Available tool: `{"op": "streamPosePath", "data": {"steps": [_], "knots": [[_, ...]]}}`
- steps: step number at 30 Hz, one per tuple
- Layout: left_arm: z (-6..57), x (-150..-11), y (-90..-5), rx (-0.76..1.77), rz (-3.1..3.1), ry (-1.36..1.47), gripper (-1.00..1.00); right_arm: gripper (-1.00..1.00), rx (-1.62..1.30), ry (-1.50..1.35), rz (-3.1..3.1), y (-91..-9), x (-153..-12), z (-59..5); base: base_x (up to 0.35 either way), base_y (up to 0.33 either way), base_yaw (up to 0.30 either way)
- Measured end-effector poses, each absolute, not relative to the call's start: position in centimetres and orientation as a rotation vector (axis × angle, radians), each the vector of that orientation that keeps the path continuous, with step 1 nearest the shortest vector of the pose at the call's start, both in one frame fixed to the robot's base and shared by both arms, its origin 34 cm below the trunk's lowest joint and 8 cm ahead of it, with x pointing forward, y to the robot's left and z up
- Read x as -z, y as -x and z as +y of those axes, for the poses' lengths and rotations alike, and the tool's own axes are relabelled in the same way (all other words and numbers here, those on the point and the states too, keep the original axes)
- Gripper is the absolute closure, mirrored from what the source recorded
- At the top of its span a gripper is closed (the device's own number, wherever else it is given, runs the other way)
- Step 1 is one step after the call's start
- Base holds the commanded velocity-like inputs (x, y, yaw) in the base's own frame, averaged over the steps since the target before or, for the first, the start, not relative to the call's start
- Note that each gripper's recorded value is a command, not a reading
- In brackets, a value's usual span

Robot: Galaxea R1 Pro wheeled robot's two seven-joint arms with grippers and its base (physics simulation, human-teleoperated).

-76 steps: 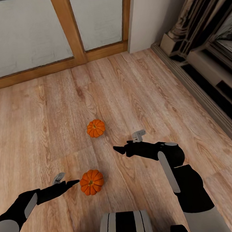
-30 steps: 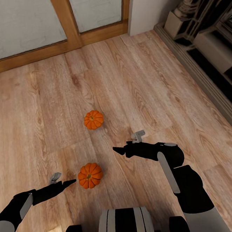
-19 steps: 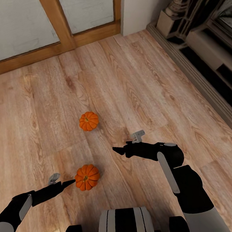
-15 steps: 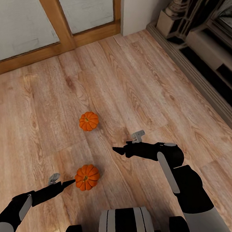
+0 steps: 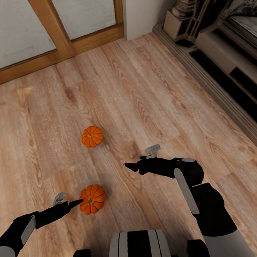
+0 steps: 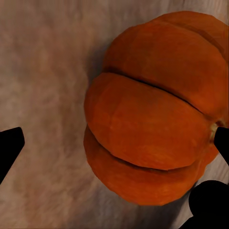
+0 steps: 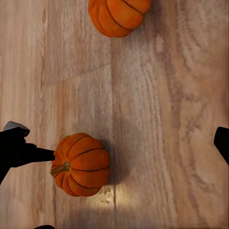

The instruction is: Place each of the two pumpkins and all three candles from the living room inside a cabinet in the living room (use any cabinet), then make sure every cabinet is closed, and position the cauldron so it is next to a table in the living room.

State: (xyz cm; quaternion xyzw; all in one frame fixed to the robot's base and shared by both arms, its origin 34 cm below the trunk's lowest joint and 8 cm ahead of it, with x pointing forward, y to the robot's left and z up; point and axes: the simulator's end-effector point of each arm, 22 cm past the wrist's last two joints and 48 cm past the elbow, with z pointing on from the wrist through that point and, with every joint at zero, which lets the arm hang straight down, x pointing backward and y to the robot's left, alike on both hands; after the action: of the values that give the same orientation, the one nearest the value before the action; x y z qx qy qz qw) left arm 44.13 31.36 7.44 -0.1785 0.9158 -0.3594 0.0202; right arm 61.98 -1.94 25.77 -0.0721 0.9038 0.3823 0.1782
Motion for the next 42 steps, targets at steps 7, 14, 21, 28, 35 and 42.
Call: {"op": "streamPosePath", "data": {"steps": [7, 14, 21, 28, 35, 42], "knots": [[31.4, -7.4, -44.1, 1.111, 2.844, 0.557, -1.0, -1.0, -1.081, 0.204, 2.557, -62.0, -25.8, -2.0, 0.0, 0.0, -0.067], [31.4, -7.3, -44.0, 1.106, 2.85, 0.559, -1.0, -1.0, -1.08, 0.206, 2.556, -62.1, -25.8, -2.0, 0.0, 0.0, -0.108], [31.4, -7.3, -43.9, 1.103, 2.852, 0.56, -1.0, -1.0, -1.08, 0.207, 2.556, -62.1, -25.8, -2.0, 0.0, 0.0, -0.02], [31.5, -7.1, -43.7, 1.098, 2.859, 0.567, -1.0, -1.0, -1.08, 0.206, 2.555, -62.1, -25.8, -2.0, 0.0, 0.0, -0.089], [31.5, -7.0, -43.5, 1.096, 2.863, 0.574, -1.0, -1.0, -1.078, 0.207, 2.556, -62.2, -25.8, -2.1, 0.0, 0.0, -0.11], [31.2, -6.9, -43.0, 1.11, 2.859, 0.636, -1.0, -1.0, -1.075, 0.209, 2.556, -62.2, -25.8, -2.2, 0.0, 0.0, -0.019]]}}
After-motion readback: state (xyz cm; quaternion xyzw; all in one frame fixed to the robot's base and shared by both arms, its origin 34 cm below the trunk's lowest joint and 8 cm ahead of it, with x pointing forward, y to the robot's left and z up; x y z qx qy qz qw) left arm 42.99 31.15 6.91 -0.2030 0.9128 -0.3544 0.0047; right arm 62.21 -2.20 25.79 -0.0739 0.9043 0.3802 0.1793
